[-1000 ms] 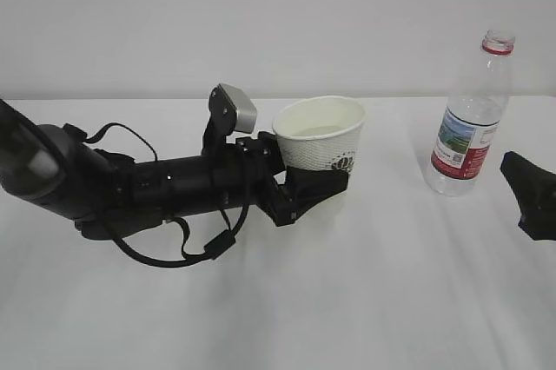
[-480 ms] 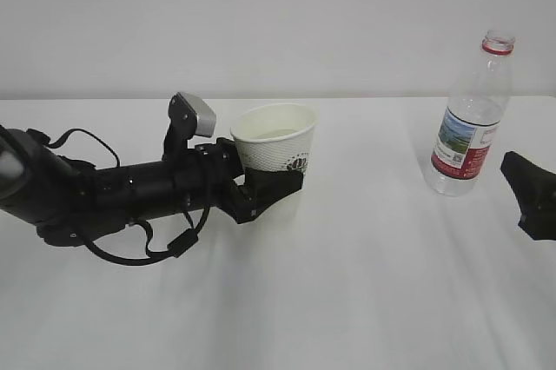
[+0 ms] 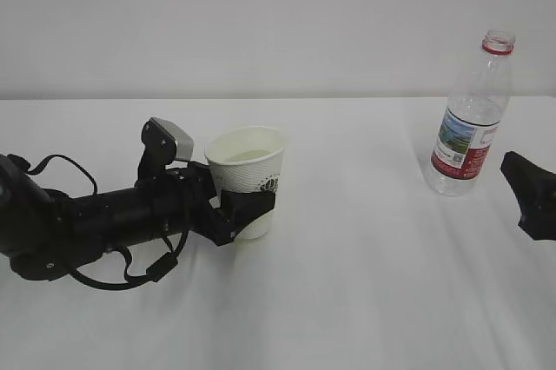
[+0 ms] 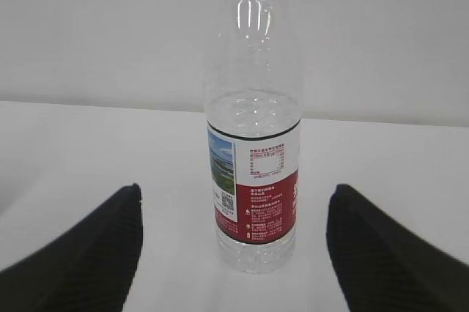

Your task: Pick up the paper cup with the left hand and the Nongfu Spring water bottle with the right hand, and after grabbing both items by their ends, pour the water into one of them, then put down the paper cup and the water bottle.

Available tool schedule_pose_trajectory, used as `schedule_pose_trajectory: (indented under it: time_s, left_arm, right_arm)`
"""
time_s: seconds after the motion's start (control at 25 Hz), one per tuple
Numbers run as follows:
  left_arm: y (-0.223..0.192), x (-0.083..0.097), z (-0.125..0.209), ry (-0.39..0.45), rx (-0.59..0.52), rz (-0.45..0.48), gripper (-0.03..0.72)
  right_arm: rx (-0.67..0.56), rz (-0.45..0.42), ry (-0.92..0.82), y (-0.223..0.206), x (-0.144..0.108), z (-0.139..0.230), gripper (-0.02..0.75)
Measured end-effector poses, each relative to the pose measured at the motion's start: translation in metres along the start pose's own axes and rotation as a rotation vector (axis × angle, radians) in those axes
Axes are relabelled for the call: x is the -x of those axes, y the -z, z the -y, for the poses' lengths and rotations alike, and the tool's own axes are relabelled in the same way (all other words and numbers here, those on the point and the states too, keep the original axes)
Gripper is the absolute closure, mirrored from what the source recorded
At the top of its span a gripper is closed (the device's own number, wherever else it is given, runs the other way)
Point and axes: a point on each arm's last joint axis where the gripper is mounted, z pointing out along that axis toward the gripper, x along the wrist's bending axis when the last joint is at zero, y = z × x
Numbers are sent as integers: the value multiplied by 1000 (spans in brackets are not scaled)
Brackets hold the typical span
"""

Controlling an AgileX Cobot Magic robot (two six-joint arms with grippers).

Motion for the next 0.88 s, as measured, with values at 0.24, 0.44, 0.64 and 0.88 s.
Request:
schedule_pose_trajectory:
  time_s: [0.24,0.44,0.64,0.88]
  left_arm:
    - [1,-5,-1,20,21,-64,151]
    - [2,-11,-3,17,44,-125,151]
    - [5,-18,-4,14,66,-200,151]
    - [12,-29,-2,31,87,-340,151]
  right_arm:
    - [2,1,0,0,0,0,150]
    - [2,1,0,0,0,0,150]
    - [2,2,-1,0,0,0,150]
    - [2,2,-1,0,0,0,150]
